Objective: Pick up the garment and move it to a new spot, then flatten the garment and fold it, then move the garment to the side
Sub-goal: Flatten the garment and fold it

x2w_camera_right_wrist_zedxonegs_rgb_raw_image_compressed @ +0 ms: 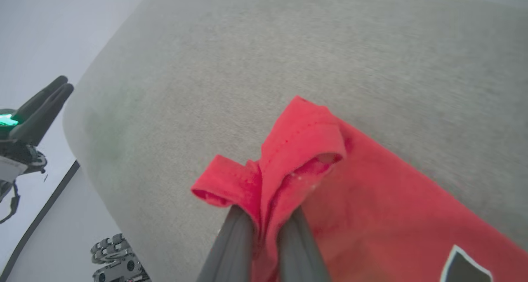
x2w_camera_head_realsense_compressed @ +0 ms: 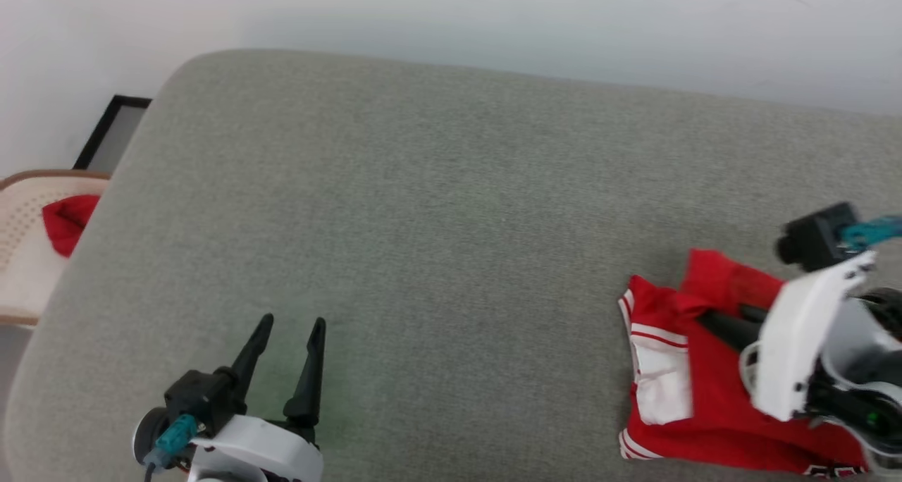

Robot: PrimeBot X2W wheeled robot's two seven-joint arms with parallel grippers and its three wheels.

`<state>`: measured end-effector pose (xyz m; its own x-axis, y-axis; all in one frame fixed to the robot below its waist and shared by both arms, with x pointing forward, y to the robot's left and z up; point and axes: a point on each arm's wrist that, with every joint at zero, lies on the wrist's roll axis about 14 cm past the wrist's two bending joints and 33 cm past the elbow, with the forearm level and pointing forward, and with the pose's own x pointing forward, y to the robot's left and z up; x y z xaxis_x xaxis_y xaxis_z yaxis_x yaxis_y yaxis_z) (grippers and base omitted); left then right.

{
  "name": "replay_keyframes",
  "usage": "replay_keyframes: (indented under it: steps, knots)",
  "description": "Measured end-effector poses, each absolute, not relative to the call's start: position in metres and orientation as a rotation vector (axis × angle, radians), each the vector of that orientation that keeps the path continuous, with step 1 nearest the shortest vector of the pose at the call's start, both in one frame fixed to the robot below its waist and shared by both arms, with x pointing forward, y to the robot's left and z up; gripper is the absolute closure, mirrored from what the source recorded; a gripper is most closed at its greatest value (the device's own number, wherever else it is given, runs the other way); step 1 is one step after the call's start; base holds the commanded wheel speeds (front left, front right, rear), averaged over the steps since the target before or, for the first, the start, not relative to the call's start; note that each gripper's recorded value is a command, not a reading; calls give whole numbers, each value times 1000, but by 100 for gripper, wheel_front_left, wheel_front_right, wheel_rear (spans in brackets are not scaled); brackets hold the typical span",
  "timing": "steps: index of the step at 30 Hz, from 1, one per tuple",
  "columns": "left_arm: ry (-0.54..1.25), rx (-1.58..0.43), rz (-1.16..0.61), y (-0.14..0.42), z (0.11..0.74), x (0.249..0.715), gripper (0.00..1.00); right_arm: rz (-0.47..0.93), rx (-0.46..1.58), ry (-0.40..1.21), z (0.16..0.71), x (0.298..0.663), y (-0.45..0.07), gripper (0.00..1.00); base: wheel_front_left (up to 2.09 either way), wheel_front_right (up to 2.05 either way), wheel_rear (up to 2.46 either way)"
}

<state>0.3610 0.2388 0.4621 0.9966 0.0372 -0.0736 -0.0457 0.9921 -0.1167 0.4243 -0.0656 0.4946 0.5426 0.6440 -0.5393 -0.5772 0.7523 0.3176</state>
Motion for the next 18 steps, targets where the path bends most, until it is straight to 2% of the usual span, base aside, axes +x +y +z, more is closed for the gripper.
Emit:
replay_keyframes:
  steps: [7,16,17,18]
  knots:
    - [70,-122,81,249,463,353,0,847,48,745,480,416,-22,100,0,0,0]
    - [77,-129,85,248,460,357,0,826,51,855,431,407,-20,100,0,0,0]
    - [77,-129,82,248,460,358,0,824,51,863,427,405,-21,93,0,0,0]
    - [77,-129,80,247,460,359,0,823,53,867,425,404,-21,60,0,0,0]
